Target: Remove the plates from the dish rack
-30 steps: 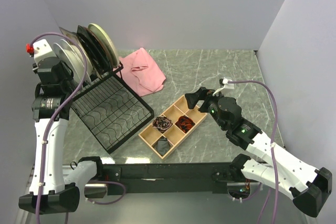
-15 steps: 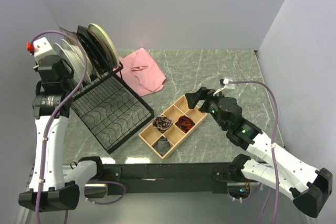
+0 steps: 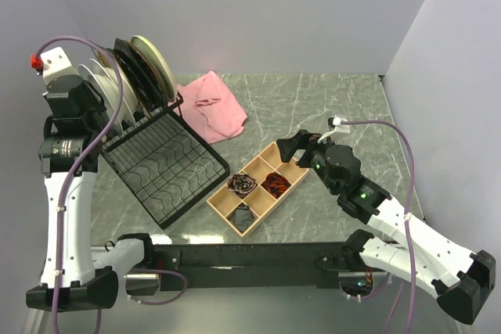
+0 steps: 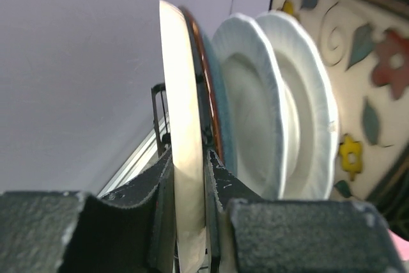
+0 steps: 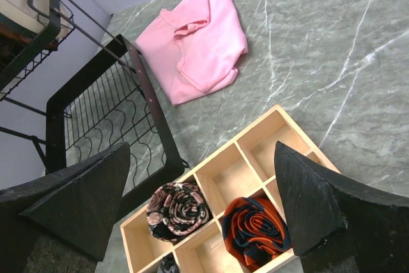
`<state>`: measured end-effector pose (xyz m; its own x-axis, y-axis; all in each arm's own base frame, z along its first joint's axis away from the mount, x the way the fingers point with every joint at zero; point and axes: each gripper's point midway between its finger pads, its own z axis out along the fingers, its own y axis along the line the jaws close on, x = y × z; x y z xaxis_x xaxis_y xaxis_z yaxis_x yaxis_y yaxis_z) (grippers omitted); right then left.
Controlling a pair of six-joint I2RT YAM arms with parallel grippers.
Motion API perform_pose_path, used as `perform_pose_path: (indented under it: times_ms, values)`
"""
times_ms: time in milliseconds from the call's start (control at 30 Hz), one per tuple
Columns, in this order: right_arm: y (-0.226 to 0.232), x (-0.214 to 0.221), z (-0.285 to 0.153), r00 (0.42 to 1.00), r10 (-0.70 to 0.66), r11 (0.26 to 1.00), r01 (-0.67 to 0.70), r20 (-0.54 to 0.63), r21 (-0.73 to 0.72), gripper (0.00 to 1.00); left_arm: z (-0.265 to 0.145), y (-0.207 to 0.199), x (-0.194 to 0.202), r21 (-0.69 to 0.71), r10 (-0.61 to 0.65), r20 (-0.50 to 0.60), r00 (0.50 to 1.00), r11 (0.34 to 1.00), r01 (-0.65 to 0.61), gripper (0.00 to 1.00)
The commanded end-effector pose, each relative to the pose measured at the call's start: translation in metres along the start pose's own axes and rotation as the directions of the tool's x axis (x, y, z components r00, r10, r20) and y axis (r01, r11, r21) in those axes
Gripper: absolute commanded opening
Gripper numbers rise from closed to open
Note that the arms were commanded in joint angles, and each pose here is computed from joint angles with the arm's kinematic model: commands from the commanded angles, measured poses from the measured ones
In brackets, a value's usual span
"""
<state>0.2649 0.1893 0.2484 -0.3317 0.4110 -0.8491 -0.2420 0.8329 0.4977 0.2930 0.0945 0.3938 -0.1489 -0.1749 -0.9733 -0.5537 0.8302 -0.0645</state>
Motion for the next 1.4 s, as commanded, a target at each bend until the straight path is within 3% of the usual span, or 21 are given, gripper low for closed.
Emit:
perform_pose_path:
  times_ms: [0, 567, 1367]
  values:
    - [0.011, -0.028, -0.003, 0.997, 0.012, 1.000, -0.011, 0.074, -0.014, 0.99, -0.030, -0.009, -0.084, 0.105, -0.080, 0.240, 0.967, 0.993, 0.056, 0.01]
    - [0.012, -0.026, -0.001, 0.998, 0.011, 1.000, -0.010, 0.066, -0.014, 0.99, -0.063, -0.007, -0.113, 0.195, -0.166, 0.334, 0.928, 0.975, 0.105, 0.01]
    - [0.011, -0.024, 0.001, 0.998, 0.007, 1.000, -0.007, 0.057, -0.010, 0.98, -0.104, -0.005, -0.142, 0.291, -0.243, 0.350, 0.904, 0.946, 0.142, 0.01]
